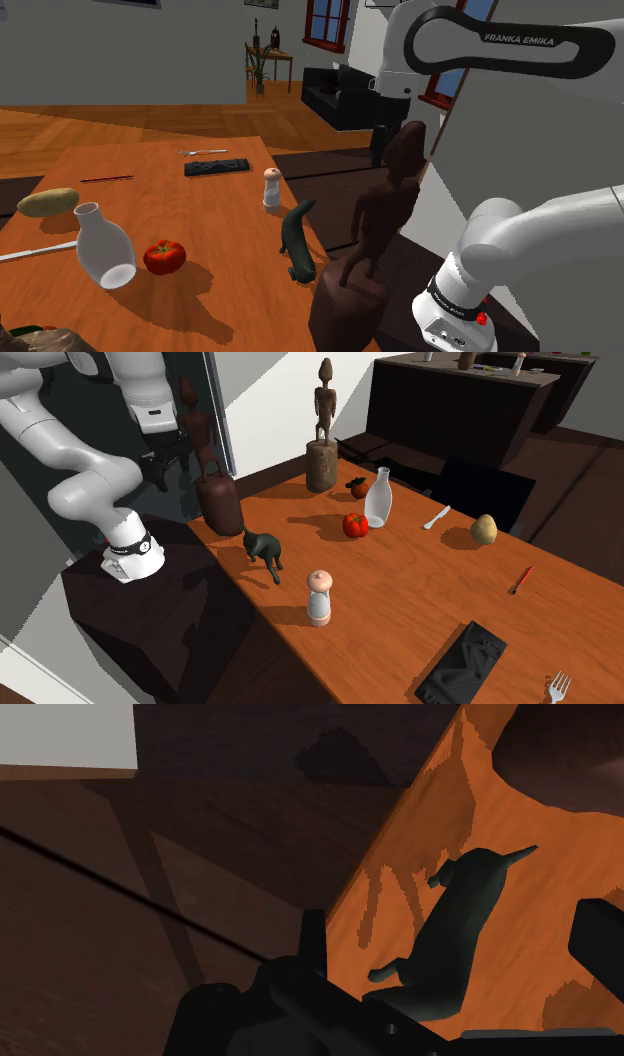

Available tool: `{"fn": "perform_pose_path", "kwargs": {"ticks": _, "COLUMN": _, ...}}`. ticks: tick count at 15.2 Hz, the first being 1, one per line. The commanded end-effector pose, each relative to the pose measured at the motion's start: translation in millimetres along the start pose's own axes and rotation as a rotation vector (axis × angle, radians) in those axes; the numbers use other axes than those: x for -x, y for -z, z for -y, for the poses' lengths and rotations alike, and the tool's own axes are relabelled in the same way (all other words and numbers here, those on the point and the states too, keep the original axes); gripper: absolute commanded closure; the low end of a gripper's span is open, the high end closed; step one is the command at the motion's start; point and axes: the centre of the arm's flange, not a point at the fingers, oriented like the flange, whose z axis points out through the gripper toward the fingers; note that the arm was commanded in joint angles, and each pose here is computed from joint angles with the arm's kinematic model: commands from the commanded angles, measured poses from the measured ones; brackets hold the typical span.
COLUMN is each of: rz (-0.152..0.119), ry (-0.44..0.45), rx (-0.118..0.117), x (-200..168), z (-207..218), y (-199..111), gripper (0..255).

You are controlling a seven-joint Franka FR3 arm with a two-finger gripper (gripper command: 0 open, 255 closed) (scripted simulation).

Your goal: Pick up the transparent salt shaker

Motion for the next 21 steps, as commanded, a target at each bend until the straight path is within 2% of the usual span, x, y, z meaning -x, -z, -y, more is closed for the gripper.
{"fn": "perform_pose_path", "kwargs": {"ticks": 1, "rz": 0.0, "ry": 0.0, "rx": 0.0, "x": 0.0, "z": 0.0, "y": 0.0, "gripper": 0}}
{"fn": "perform_pose_path", "kwargs": {"ticks": 21, "rz": -0.004, "ry": 0.074, "rx": -0.066, "x": -247.7, "z": -42.4, "y": -84.6, "gripper": 0}}
